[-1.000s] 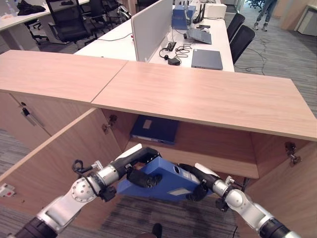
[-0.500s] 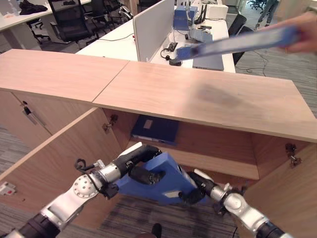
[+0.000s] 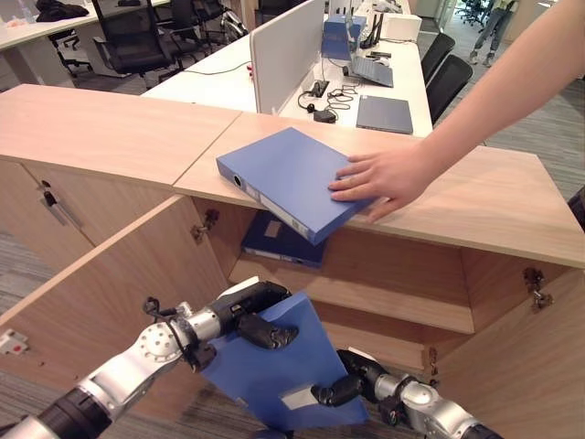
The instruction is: Put the empty folder in the office cabinet
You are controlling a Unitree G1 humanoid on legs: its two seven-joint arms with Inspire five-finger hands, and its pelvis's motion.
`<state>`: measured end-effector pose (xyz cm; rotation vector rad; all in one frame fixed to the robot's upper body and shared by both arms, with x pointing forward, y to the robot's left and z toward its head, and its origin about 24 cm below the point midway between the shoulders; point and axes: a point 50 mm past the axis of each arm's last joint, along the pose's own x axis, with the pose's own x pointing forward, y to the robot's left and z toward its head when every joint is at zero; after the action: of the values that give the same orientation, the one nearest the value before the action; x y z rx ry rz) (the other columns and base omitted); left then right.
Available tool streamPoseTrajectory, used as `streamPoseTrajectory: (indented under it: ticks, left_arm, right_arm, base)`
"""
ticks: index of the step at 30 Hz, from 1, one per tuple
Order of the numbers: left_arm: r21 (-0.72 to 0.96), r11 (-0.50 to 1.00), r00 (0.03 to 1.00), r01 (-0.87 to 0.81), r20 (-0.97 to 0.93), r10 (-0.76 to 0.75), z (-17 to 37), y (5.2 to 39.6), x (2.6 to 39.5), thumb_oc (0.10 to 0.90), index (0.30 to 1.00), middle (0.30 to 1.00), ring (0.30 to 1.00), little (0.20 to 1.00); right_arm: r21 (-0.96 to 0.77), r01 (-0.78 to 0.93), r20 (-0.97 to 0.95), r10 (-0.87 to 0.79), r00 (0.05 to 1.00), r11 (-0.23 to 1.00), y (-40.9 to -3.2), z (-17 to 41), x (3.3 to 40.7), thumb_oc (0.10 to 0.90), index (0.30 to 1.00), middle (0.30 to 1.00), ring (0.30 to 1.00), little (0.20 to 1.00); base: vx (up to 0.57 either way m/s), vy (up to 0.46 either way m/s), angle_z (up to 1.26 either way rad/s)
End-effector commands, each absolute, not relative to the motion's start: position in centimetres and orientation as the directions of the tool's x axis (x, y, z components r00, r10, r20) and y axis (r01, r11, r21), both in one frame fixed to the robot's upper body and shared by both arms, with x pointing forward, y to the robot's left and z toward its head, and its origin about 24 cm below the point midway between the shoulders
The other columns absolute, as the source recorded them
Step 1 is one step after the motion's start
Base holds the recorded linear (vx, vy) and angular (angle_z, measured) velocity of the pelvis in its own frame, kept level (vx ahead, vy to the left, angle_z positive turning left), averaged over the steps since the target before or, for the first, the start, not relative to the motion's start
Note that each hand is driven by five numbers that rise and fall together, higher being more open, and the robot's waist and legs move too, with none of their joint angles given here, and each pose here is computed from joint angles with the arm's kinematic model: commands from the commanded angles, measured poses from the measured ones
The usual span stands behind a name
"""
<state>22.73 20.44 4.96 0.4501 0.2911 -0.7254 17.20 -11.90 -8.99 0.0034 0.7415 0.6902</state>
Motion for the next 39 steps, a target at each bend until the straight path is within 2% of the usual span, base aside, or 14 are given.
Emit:
streamPoseTrajectory:
  ticks: [1, 2, 3, 6, 8, 14, 15, 18, 20, 23, 24, 26, 31, 39]
  left_arm:
    - [0.171, 0.565, 0.557, 0.807, 0.096, -0.825, 11.0, 13.2, 23.8, 0.497, 0.446, 0.446, 0.446, 0.446]
    - [0.144, 0.597, 0.592, 0.79, 0.076, -0.802, 10.2, 13.7, 24.0, 0.607, 0.611, 0.611, 0.611, 0.611]
    - [0.144, 0.597, 0.592, 0.79, 0.076, -0.802, 10.2, 13.6, 24.0, 0.8, 0.9, 0.9, 0.9, 0.9]
    - [-0.011, 0.696, 0.695, 0.718, -0.023, -0.718, 6.9, 15.1, 24.3, 0.8, 0.9, 0.9, 0.9, 0.9]
    - [-0.153, 0.828, 0.805, 0.54, -0.193, -0.561, 2.7, 18.0, 24.3, 0.8, 0.9, 0.9, 0.9, 0.9]
    - [-0.225, 0.949, 0.881, 0.219, -0.374, -0.292, -2.0, 22.1, 23.2, 0.8, 0.9, 0.9, 0.9, 0.9]
    - [-0.288, 0.958, 0.878, 0.006, -0.457, -0.143, -4.7, 23.4, 21.8, 0.8, 0.9, 0.9, 0.9, 0.9]
    - [-0.35, 0.9, 0.826, -0.259, -0.564, 0.018, -8.0, 24.4, 19.3, 0.8, 0.9, 0.9, 0.9, 0.9]
    - [-0.367, 0.874, 0.807, -0.318, -0.589, 0.046, -8.7, 24.4, 18.7, 0.8, 0.9, 0.9, 0.9, 0.9]
    - [-0.342, 0.68, 0.608, -0.649, -0.77, 0.194, -13.1, 25.4, 14.1, 0.8, 0.9, 0.9, 0.9, 0.9]
    - [-0.342, 0.68, 0.608, -0.649, -0.77, 0.194, -13.1, 25.4, 14.1, 0.8, 0.9, 0.9, 0.9, 0.9]
    - [-0.259, 0.585, 0.467, -0.768, -0.852, 0.236, -14.8, 25.9, 11.1, 0.8, 0.9, 0.9, 0.9, 0.9]
    - [-0.103, 0.618, 0.3, -0.779, -0.927, 0.224, -16.0, 26.0, 6.9, 0.8, 0.9, 0.9, 0.9, 0.9]
    - [0.076, 0.773, 0.141, -0.63, -0.967, 0.21, -16.5, 26.0, 3.3, 0.8, 0.9, 0.9, 0.9, 0.9]
  right_arm:
    - [0.594, -0.539, -0.288, 0.783, 0.551, 0.598, -5.8, -5.4, 19.1, 0.4, 0.3, 0.3, 0.3, 0.3]
    - [0.59, -0.519, -0.316, 0.768, 0.557, 0.619, -6.2, -5.8, 18.9, 0.4, 0.3, 0.3, 0.3, 0.3]
    - [0.59, -0.518, -0.316, 0.768, 0.557, 0.619, -6.3, -5.8, 18.9, 0.4, 0.3, 0.3, 0.3, 0.3]
    - [0.577, -0.456, -0.381, 0.717, 0.583, 0.678, -8.0, -6.8, 18.6, 0.4, 0.3, 0.3, 0.3, 0.3]
    - [0.526, -0.373, -0.48, 0.629, 0.612, 0.764, -10.8, -8.0, 18.4, 0.4, 0.3, 0.3, 0.3, 0.3]
    - [0.432, -0.236, -0.574, 0.468, 0.672, 0.87, -15.2, -9.1, 18.1, 0.4, 0.3, 0.3, 0.3, 0.3]
    - [0.377, -0.165, -0.609, 0.378, 0.697, 0.912, -17.1, -9.5, 17.9, 0.4, 0.3, 0.3, 0.3, 0.3]
    - [0.303, -0.02, -0.65, 0.222, 0.726, 0.953, -19.9, -10.1, 17.9, 0.4, 0.3, 0.3, 0.3, 0.3]
    - [0.293, 0.017, -0.658, 0.189, 0.729, 0.956, -20.4, -10.2, 17.9, 0.4, 0.3, 0.3, 0.3, 0.3]
    - [0.323, 0.259, -0.644, 0.011, 0.765, 0.91, -22.7, -10.2, 18.5, 0.4, 0.3, 0.3, 0.3, 0.3]
    - [0.323, 0.259, -0.644, 0.011, 0.765, 0.91, -22.7, -10.2, 18.5, 0.4, 0.3, 0.3, 0.3, 0.3]
    - [0.421, 0.392, -0.622, -0.054, 0.781, 0.818, -23.0, -10.1, 18.8, 0.4, 0.3, 0.3, 0.3, 0.3]
    - [0.622, 0.489, -0.563, -0.084, 0.822, 0.612, -22.1, -9.5, 20.1, 0.4, 0.3, 0.3, 0.3, 0.3]
    - [0.847, 0.364, -0.348, -0.113, 0.931, 0.388, -20.3, -5.2, 25.1, 0.4, 0.3, 0.3, 0.3, 0.3]
  base:
    - [0.0, 0.0, 0.0]
    - [0.0, 0.0, 0.0]
    - [0.0, 0.0, 0.0]
    - [0.0, 0.0, 0.0]
    - [0.0, 0.0, 0.0]
    - [0.01, 0.009, -0.04]
    - [0.02, 0.021, -0.08]
    - [0.03, 0.022, -0.06]
    - [0.02, 0.018, -0.07]
    - [0.03, 0.033, -0.06]
    - [0.06, 0.048, -0.07]
    - [0.06, 0.055, -0.03]
    - [0.04, 0.074, -0.02]
    - [0.03, 0.101, -0.16]
